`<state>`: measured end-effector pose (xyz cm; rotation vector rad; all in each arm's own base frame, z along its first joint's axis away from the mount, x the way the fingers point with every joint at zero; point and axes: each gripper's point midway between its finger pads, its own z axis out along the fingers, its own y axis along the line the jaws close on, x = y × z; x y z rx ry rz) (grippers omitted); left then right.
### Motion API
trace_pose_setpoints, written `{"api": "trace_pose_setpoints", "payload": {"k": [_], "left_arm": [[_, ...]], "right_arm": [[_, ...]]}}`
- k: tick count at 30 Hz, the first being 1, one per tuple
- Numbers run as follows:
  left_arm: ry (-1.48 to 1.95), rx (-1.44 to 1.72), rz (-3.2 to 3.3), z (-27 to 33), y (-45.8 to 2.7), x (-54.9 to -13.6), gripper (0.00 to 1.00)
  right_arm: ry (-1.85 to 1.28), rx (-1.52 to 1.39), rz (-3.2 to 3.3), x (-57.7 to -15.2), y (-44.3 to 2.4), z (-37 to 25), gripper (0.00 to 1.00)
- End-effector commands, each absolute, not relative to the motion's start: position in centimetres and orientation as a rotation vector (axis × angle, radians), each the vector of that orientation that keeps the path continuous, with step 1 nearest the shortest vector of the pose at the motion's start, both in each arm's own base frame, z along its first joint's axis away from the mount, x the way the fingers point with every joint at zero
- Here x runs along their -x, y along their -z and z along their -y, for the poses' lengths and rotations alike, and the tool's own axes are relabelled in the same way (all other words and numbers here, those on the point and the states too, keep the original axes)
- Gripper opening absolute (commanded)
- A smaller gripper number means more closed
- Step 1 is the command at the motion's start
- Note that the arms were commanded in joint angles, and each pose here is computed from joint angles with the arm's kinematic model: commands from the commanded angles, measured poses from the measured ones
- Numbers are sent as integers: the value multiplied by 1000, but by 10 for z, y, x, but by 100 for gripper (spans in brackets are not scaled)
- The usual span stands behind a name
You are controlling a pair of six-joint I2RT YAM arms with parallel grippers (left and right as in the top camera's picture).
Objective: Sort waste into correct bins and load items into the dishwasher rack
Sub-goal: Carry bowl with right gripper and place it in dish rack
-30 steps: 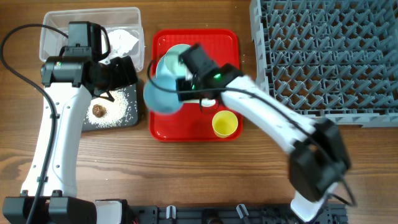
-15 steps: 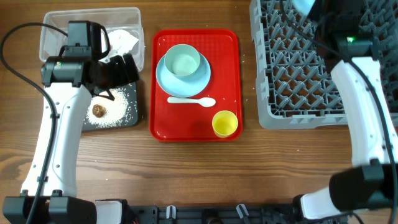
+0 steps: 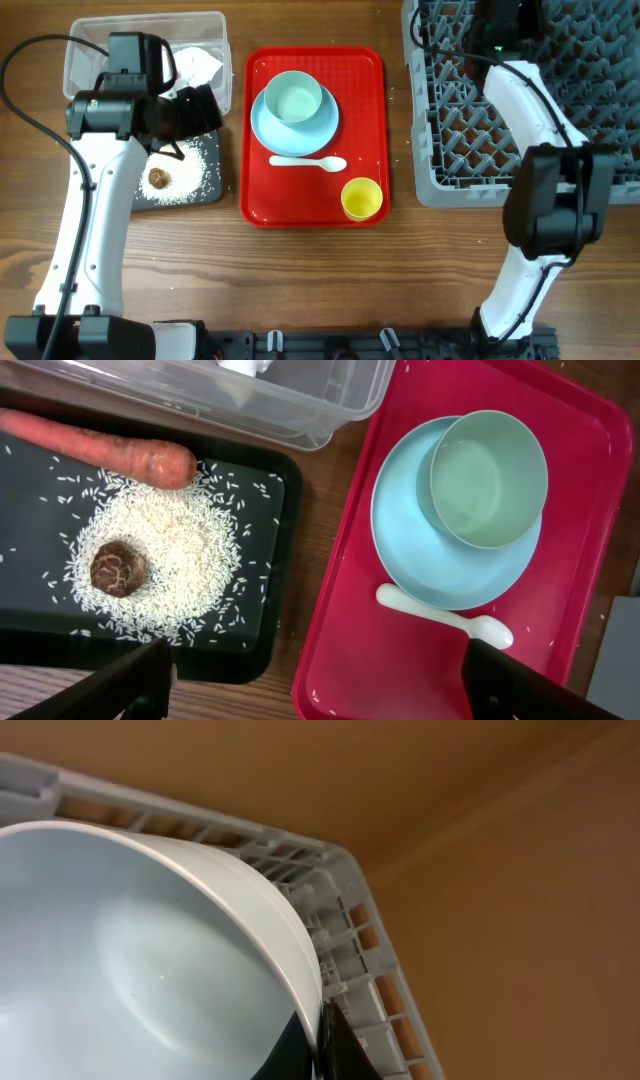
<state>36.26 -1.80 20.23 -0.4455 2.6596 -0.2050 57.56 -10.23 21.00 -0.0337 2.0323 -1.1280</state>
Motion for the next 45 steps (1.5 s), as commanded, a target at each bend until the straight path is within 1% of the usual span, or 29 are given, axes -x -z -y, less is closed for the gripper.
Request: {"api": "trace_pose_setpoints", "payload": {"k": [1,8,16,18,27,37,45], "left_arm": [[191,457,-2658,15,-201,-363,91],[217,451,-2660,18,-201,-363,90],[217,451,-2659,18,-201,-363,91],[217,451,-2659,18,-201,-363,91],[217,451,-2660,18,-201,-363,91],[216,451,-2660,18,-201,-363,92],[216,451,-2659,18,-201,-363,94]], "right_arm": [[1186,65,-2047,-576,-201,101,4],[1108,179,-2084,-583,-185,74,4],[1116,169,-2078,-583,-186,76,4],[1156,118,-2052,-583,-188,82,4],[1206,128,-2087,-584,-163,85,4],[1179,62,-2008,-591,-178,84,4],[1176,195,-2128,-585,-147,75,4]]}}
